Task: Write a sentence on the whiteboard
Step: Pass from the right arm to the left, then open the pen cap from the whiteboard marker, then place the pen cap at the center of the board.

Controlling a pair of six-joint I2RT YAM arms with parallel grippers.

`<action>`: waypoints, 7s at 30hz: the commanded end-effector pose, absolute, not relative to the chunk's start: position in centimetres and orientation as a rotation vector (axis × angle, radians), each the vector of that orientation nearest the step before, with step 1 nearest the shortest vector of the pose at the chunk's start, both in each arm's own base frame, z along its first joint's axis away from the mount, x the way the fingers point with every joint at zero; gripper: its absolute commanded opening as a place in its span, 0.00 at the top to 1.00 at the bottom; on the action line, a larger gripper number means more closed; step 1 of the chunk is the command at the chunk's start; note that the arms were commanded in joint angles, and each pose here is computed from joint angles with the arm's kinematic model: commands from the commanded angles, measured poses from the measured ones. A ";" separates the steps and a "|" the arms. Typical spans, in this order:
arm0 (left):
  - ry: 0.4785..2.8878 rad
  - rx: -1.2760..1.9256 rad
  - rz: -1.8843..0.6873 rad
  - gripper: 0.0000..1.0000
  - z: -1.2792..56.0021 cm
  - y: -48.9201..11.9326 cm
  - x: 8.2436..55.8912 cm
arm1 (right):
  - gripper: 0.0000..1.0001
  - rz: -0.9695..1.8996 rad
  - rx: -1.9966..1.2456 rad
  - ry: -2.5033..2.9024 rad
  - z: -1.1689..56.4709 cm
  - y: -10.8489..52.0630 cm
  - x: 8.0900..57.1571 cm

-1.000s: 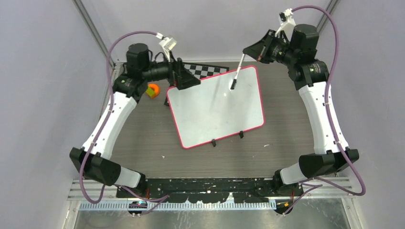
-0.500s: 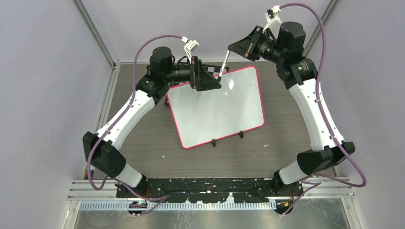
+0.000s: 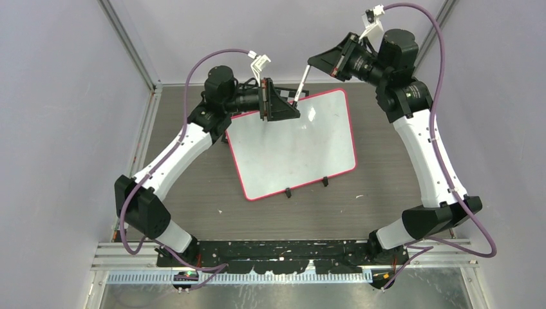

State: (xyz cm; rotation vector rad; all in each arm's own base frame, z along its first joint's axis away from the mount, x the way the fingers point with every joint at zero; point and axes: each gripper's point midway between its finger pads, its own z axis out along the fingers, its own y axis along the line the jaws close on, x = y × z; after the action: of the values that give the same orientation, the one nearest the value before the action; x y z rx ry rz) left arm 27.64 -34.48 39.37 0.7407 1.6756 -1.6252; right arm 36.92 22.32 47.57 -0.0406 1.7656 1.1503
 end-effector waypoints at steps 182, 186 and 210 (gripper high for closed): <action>2.901 0.753 -0.257 0.88 1.7 6.1 23.2 | 1.00 0.914 -0.435 2.294 30.4 15.5 21.5; 2.923 0.760 -0.250 0.87 0.9 6.3 23.0 | 1.00 0.940 -0.441 2.294 30.8 15.7 21.2; 2.775 0.760 -0.445 0.24 6.1 2.8 22.4 | 1.00 1.003 -0.602 2.275 29.3 18.9 20.9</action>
State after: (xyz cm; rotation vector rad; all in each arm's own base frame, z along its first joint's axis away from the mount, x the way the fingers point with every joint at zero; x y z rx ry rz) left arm 21.47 4.38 2.50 0.7738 2.9084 -0.3853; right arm 20.09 18.20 28.96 -0.5432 2.3386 1.0479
